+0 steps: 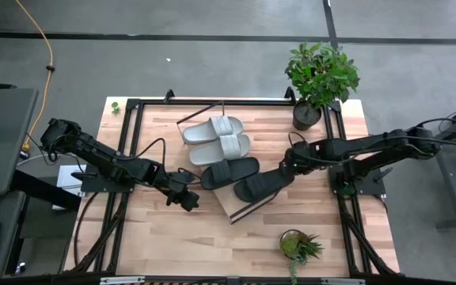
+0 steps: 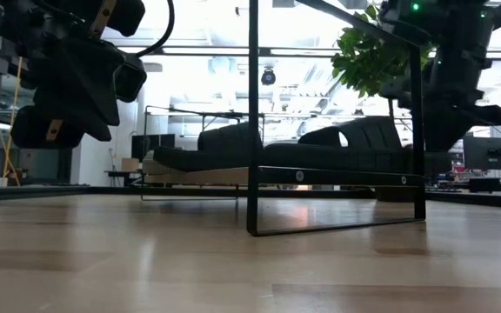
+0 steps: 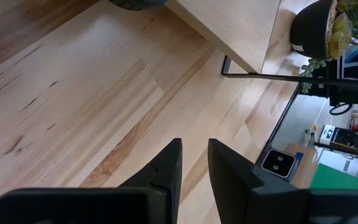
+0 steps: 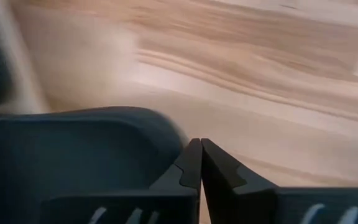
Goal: Pick and place slides into the shelf
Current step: Put the black slipper on the shelf
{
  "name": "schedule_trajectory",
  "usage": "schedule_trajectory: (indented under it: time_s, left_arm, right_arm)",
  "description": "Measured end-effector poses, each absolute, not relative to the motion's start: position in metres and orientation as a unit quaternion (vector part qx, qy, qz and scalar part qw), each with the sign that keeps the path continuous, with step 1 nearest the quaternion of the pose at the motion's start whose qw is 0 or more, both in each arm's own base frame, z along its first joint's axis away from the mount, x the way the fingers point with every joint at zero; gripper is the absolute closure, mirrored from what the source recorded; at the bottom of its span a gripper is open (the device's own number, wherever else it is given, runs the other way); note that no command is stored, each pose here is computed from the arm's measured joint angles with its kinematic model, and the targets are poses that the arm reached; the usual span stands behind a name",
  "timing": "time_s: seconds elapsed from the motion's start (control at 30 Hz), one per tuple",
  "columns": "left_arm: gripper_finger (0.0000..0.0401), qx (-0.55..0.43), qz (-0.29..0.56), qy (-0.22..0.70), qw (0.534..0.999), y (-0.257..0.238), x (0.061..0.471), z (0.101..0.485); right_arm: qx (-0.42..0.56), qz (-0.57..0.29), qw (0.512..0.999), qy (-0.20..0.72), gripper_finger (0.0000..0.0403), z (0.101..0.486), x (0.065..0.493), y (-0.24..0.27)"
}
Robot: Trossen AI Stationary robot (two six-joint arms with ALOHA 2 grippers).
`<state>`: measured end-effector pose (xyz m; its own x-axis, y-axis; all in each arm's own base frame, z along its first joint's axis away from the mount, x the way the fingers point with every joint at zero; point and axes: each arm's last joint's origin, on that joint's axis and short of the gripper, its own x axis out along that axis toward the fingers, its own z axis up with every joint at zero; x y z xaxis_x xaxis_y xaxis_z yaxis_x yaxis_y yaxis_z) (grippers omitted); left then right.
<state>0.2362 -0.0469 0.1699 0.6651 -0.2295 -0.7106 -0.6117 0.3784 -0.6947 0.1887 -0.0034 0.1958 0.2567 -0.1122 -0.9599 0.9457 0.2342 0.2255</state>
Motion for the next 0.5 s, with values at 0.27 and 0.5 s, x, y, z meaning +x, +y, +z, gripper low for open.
schedule_trajectory:
  time_s: [0.27,0.5]
  left_arm:
    - [0.0334,-0.542,0.13,0.388,0.734,-0.0469,0.2362,0.1699]
    - [0.0334,-0.542,0.13,0.388,0.734,-0.0469,0.2362,0.1699]
  right_arm:
    - [0.478,-0.378,0.67,0.424,0.0402,0.199,0.1981,-0.003]
    - [0.476,-0.39,0.658,0.434,0.0403,0.1978,0.1947,-0.003]
